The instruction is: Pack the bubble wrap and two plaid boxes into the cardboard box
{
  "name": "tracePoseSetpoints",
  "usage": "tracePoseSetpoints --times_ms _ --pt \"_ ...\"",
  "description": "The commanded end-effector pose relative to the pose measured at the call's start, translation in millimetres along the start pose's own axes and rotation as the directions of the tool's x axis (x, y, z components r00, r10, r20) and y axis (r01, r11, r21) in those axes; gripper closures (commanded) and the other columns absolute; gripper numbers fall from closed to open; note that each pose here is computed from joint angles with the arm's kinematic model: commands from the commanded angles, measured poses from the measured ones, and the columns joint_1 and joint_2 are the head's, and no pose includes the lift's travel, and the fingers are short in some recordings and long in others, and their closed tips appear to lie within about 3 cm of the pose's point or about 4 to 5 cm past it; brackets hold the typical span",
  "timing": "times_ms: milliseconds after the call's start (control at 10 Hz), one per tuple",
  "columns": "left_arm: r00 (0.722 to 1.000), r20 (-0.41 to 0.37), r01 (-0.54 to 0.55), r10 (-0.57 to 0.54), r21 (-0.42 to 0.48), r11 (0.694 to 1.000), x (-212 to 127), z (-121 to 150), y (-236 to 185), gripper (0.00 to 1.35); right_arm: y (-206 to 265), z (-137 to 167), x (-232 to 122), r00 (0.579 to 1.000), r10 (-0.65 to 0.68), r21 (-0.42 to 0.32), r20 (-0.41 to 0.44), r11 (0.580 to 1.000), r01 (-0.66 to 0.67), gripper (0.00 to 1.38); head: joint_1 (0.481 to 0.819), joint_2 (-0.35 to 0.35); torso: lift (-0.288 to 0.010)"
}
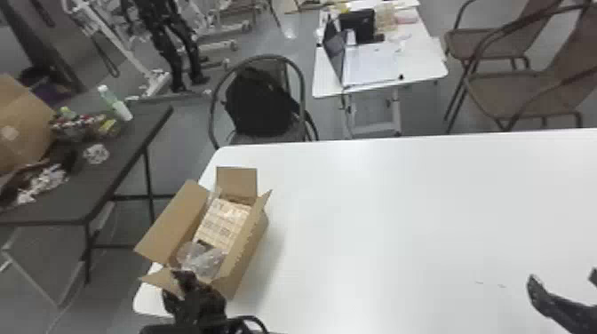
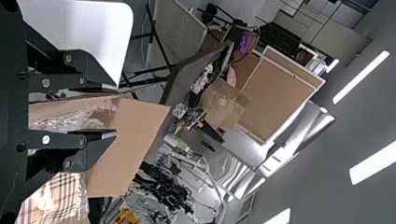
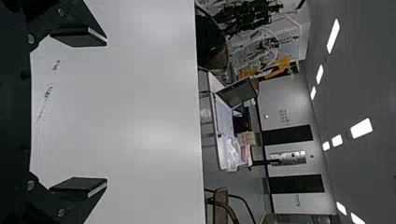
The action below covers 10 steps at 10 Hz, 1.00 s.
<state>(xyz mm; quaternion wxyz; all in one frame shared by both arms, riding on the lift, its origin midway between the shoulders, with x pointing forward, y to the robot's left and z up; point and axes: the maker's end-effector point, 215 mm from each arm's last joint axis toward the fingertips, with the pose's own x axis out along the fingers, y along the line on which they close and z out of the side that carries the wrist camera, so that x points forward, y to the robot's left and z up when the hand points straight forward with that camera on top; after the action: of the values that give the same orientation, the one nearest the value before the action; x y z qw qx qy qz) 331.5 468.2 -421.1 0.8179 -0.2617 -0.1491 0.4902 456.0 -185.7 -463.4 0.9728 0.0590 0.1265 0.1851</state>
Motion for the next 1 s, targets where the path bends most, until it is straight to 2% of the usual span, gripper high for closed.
tracePoseSetpoints --times_ms 0,100,200,300,400,500,600,700,900 --pt "0.996 0.063 0.066 -0.070 0.059 0.996 0.8 17.7 -14.7 0.02 1.3 4.1 -0.9 1.000 0.001 -0.019 0.006 1.000 -0.001 0.22 0.695 0.350 -0.050" --pt "0.975 0.125 0.164 -0.184 0.159 0.974 -1.0 41.0 -44.1 0.06 2.3 13.2 -2.6 1.000 -0.006 -0.046 0.022 0.999 0.007 0.22 0.695 0.350 -0.050" --pt "0.930 0.132 0.299 -0.343 0.269 0.916 -8.5 59.4 -88.8 0.07 3.6 24.0 -4.1 0.999 -0.025 -0.083 0.036 0.996 0.027 0.22 0.695 0.350 -0.050" --pt "0.863 0.084 0.434 -0.498 0.380 0.817 -25.3 65.9 -131.4 0.07 4.8 33.4 -5.7 0.998 -0.035 -0.101 0.050 0.994 0.040 0.22 0.695 0.350 -0.050" --pt "0.782 -0.041 0.582 -0.621 0.403 0.706 -53.1 45.8 -161.9 0.08 5.8 44.5 -9.9 0.996 -0.056 -0.112 0.069 0.992 0.064 0.22 0.695 0.329 -0.050" --pt "0.659 -0.213 0.737 -0.721 0.376 0.562 -90.4 9.3 -176.2 0.09 9.2 53.4 -16.2 0.995 -0.069 -0.127 0.078 0.989 0.079 0.23 0.695 0.271 -0.050" --pt "0.576 -0.369 0.815 -0.730 0.325 0.479 -125.5 -29.5 -158.7 0.09 14.8 59.8 -23.2 0.994 -0.068 -0.136 0.081 0.988 0.079 0.23 0.695 0.194 -0.050" --pt "0.544 -0.470 0.839 -0.695 0.286 0.463 -139.5 -52.2 -130.3 0.09 14.8 58.5 -35.8 0.992 -0.099 -0.141 0.076 0.984 0.109 0.23 0.695 0.146 -0.050" --pt "0.532 -0.530 0.845 -0.660 0.287 0.451 -156.0 -51.7 -100.3 0.09 16.4 43.8 -60.5 0.992 -0.122 -0.114 0.043 0.986 0.126 0.22 0.695 0.118 -0.050"
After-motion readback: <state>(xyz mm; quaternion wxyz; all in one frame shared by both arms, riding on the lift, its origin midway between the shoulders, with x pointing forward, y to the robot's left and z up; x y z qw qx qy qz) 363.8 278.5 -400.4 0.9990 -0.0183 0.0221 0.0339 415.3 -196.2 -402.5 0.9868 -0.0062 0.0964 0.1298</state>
